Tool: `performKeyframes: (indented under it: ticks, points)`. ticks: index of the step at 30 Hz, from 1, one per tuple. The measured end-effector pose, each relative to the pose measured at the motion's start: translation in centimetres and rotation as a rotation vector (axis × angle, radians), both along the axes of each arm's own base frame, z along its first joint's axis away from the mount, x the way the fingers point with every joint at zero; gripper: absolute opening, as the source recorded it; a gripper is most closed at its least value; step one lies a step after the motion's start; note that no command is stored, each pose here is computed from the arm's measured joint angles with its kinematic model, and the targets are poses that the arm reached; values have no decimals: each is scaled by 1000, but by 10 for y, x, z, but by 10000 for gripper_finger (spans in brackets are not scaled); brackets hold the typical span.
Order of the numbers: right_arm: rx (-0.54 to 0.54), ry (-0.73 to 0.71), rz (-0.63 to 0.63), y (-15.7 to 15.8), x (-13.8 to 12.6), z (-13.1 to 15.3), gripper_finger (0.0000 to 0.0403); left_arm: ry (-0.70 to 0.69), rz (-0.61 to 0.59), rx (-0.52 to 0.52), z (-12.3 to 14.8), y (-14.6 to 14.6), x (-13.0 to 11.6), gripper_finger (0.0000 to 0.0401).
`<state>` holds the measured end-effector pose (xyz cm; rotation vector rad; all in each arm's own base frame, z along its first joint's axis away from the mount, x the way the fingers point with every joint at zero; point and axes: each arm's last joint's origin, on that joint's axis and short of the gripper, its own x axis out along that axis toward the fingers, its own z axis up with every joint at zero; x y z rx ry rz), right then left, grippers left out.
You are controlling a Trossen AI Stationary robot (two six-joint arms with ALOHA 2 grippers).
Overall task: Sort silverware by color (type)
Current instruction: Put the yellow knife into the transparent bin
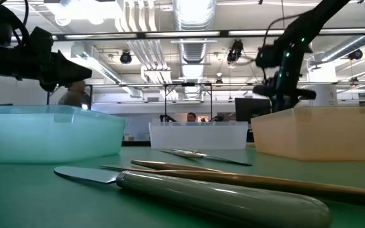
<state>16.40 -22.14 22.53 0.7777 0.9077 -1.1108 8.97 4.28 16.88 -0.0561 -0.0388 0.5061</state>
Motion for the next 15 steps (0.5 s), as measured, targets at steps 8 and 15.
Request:
performKeyframes:
  ticks: [8,15]
  points:
    - [-334,-435,130,18,10,72,63,0,0,0,0,0,0,87]
    - [-687,-661,437,36,47,111,63,0,0,0,0,0,0,87]
